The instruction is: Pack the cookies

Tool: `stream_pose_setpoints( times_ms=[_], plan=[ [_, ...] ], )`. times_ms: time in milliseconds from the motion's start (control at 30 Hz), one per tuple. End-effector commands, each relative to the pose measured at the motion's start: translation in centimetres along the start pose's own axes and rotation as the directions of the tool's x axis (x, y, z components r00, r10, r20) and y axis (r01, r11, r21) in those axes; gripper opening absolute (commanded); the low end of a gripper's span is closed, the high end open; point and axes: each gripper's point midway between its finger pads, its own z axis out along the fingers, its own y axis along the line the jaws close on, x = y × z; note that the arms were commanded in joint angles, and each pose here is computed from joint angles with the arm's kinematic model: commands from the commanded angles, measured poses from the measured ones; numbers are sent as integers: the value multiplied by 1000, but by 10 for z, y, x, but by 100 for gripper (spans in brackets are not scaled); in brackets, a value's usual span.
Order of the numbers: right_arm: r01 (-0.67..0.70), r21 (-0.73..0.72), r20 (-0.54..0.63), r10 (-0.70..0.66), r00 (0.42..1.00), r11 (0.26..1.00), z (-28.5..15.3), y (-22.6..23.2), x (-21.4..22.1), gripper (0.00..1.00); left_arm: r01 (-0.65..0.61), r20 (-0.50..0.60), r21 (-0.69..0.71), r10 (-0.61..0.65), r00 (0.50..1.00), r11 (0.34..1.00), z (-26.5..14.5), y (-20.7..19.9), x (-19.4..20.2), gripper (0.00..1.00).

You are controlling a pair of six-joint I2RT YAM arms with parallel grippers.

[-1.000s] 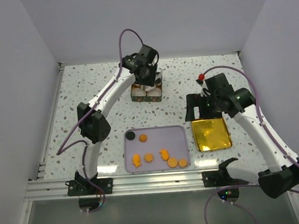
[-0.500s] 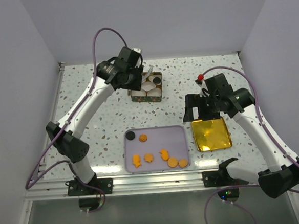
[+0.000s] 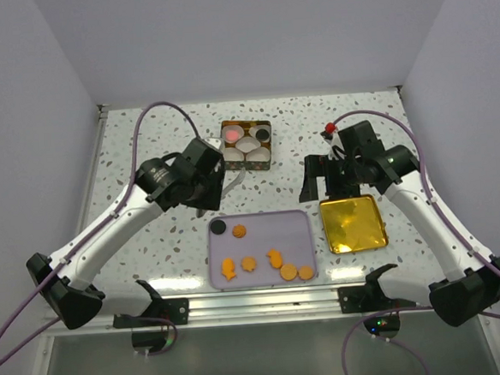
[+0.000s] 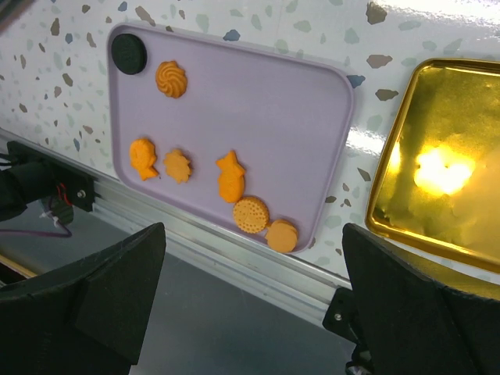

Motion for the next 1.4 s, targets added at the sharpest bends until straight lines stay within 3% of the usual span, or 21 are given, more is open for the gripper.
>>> stream_pose_setpoints(
  times_ms=[0, 200, 733, 1367],
  plan=[
    [19, -23, -2, -19, 1000, 1000, 4, 4, -3, 99, 45, -10, 39, -45, 999, 998, -15, -13, 24, 50],
    [15, -9, -16, -15, 1000, 1000, 9, 0, 1, 99, 93, -64, 90, -87, 994, 992, -28, -13, 63, 49],
    [13, 3, -30, -13, 999, 1000, 13, -4, 3, 99, 68, -191, 198, -30, 981, 978, -30, -18, 130, 47],
    [13, 21, -39, -12, 999, 1000, 11, -10, 13, 99, 53, -215, 147, -20, 976, 988, -14, -24, 143, 47]
  ],
)
